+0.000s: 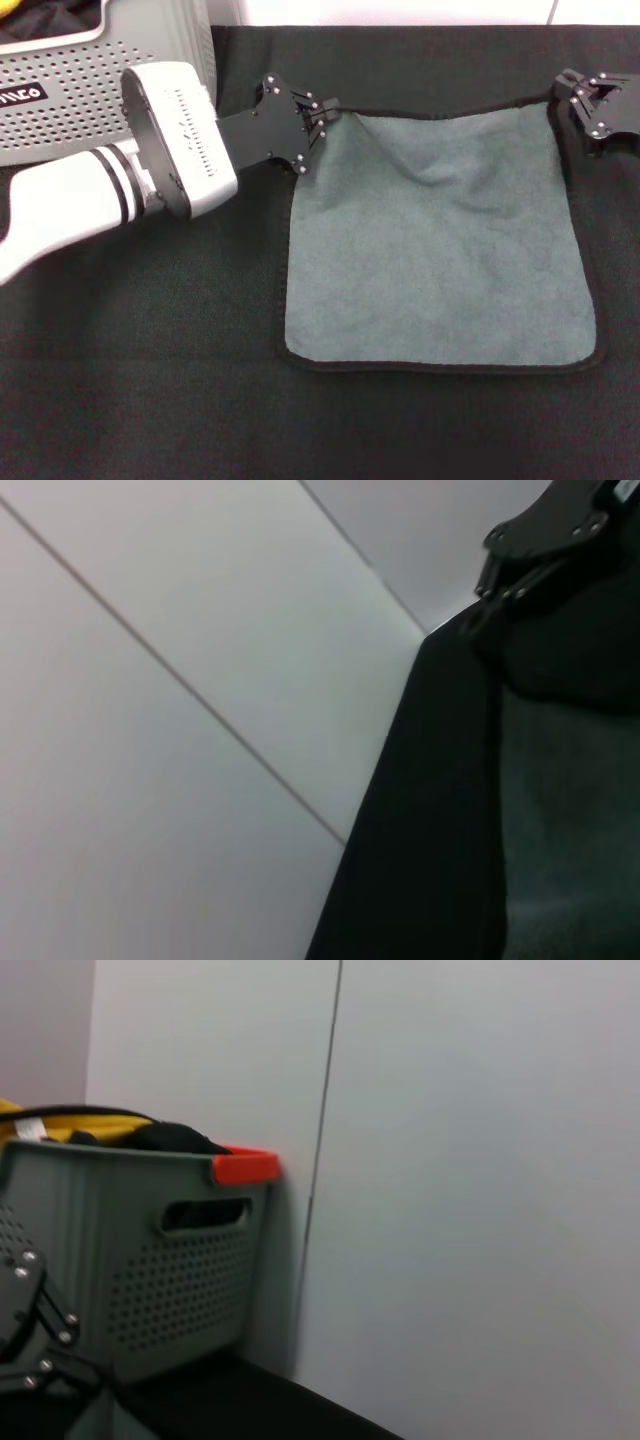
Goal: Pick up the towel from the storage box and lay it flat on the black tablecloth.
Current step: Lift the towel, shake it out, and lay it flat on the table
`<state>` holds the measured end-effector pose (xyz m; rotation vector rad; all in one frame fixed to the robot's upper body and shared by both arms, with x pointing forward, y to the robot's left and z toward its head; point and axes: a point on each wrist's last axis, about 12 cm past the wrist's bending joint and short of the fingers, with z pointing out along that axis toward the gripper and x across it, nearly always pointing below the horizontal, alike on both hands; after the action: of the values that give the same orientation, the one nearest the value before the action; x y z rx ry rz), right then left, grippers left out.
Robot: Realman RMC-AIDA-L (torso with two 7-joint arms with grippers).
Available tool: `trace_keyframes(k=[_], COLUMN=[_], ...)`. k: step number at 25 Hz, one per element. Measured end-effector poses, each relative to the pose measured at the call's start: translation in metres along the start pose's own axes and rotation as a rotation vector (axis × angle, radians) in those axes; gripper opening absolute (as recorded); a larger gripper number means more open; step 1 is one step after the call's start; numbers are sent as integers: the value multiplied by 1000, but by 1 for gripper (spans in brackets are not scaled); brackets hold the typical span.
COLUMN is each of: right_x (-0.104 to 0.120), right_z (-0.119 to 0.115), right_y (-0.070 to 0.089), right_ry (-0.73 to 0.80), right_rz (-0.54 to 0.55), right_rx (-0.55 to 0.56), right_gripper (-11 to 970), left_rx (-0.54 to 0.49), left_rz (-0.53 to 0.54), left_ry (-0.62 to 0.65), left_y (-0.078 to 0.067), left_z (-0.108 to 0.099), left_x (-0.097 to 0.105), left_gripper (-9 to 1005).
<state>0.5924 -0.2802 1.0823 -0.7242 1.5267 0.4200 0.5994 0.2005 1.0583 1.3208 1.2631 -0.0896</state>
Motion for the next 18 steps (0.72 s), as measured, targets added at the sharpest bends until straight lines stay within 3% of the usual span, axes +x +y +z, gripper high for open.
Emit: trace_keyframes(k=[18], right_x=[18], right_z=[8], right_y=[-5], right_ry=[132], right_rz=[-87], right_rx=[96], right_gripper=[7], left_rx=[6], left_rz=[58], left_ry=[73], left_y=[-8], left_z=[17], left_x=[0], left_gripper=[35])
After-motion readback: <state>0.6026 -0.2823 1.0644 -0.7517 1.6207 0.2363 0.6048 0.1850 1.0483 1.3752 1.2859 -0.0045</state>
